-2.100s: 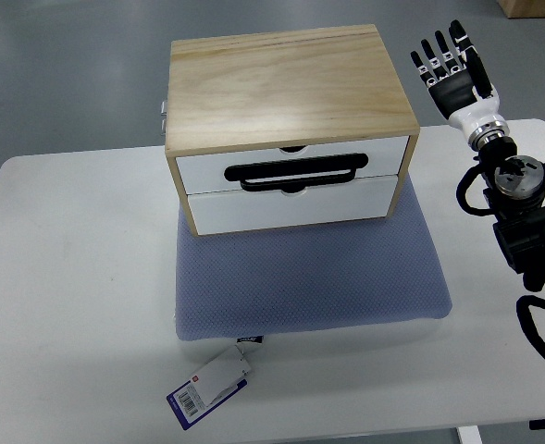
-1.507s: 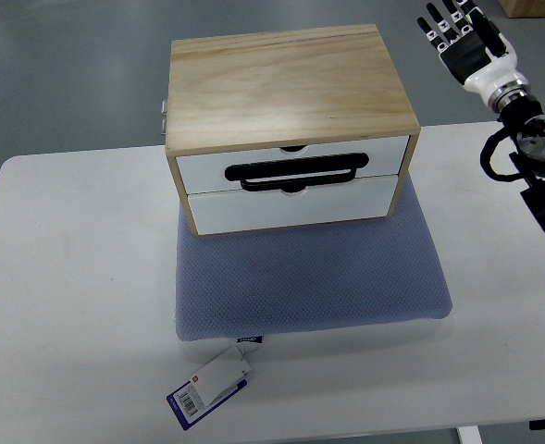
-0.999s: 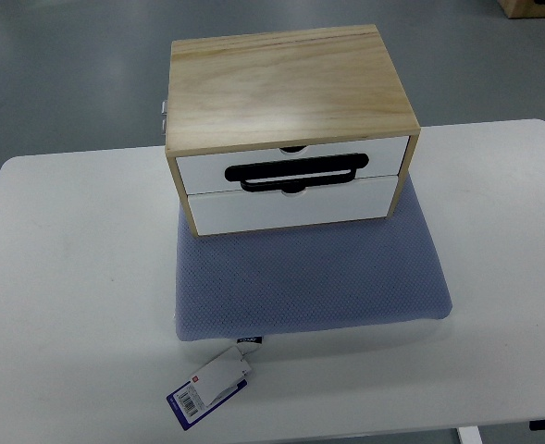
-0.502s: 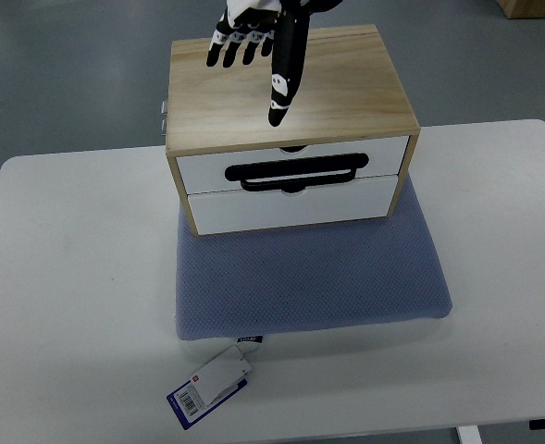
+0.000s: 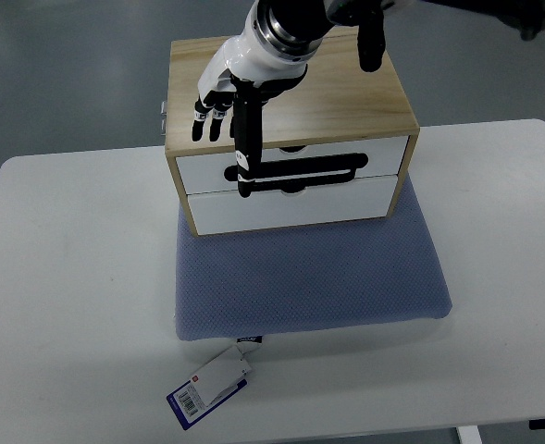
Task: Open wood drawer with right hand
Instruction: 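Bring the right hand down in front of the upper drawer's black handle, then hook the right hand fingers around the upper drawer's black handle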
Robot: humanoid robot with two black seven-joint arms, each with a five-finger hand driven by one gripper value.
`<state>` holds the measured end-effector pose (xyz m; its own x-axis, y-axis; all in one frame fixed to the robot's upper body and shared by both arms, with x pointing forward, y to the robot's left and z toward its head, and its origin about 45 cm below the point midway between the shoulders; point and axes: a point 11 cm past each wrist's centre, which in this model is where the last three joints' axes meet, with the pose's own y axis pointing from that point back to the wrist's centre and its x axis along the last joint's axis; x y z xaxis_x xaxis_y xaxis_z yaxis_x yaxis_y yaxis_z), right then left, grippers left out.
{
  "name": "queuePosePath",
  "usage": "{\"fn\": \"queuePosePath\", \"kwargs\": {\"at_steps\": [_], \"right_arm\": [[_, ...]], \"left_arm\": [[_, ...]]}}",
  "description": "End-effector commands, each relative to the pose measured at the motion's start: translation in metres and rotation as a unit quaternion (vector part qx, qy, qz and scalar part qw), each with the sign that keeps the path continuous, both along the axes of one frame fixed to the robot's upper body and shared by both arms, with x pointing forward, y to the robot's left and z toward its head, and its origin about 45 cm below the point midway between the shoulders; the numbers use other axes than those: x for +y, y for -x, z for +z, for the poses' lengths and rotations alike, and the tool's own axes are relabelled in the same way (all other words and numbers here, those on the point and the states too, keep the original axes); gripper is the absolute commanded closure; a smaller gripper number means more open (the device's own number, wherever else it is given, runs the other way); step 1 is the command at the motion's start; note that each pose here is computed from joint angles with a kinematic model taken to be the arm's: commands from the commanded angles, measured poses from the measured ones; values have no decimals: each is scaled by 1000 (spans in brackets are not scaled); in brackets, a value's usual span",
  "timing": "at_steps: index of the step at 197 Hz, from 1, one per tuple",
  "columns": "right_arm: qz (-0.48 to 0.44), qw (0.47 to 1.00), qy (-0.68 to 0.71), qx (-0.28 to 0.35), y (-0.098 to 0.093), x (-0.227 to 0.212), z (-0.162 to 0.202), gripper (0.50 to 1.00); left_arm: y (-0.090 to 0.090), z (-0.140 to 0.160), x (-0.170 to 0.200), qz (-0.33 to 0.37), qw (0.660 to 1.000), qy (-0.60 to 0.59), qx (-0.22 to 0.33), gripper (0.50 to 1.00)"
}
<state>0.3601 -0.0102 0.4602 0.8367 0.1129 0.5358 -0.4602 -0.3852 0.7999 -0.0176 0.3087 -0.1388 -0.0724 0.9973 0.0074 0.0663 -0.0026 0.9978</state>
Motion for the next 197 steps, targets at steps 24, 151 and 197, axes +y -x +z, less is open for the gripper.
{"fn": "queuePosePath", "kwargs": {"at_steps": [24, 151, 197], "right_arm": [[-28, 999, -3, 15, -6, -2, -27, 556], [-52, 997, 50, 30, -29, -40, -85, 556], [-61, 995, 67, 28, -35, -56, -97, 556]], "left_arm": [[0, 0, 0, 0, 1000, -1, 0, 500], [0, 0, 1, 0, 1000, -1, 0, 500], [0, 0, 1, -1, 1000, -1, 1, 500]]}}
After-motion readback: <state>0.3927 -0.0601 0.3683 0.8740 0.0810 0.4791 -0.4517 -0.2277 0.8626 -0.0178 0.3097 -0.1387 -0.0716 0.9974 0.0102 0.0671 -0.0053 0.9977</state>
